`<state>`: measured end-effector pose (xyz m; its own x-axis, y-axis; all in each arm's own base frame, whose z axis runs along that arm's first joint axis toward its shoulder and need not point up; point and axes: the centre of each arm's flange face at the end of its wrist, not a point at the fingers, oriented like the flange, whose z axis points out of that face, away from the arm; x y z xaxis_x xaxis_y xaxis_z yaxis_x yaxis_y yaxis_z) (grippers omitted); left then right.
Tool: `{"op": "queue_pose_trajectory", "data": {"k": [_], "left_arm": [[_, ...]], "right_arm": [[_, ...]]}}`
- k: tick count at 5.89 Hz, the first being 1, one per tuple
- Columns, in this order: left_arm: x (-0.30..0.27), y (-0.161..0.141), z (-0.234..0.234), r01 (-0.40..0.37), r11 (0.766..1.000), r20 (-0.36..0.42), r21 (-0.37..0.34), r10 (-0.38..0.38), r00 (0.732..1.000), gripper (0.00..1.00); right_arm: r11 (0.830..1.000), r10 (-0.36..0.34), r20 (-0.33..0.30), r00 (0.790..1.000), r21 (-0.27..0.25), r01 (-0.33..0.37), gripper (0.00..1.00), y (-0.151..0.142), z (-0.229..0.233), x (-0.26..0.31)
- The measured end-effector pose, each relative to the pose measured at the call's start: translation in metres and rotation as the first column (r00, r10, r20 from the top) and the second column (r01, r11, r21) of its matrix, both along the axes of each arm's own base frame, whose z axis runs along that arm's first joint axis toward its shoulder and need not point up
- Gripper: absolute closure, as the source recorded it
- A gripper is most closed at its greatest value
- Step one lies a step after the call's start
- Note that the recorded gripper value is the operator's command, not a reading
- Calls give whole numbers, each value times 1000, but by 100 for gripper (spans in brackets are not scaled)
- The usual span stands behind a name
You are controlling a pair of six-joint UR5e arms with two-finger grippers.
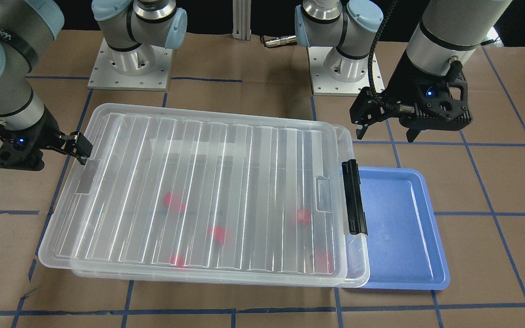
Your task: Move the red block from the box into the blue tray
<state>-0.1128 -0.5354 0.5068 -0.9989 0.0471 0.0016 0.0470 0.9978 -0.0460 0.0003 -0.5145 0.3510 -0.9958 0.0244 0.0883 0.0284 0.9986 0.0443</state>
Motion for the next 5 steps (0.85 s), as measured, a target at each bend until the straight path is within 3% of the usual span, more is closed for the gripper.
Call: {"op": "queue_pose_trajectory", "data": {"k": [5], "left_arm": [[0,2,3,0,1000,0,-5,0,1000,2]], "right_arm": [[999,39,-12,999,-18,-39,0,5,5,-100]]}}
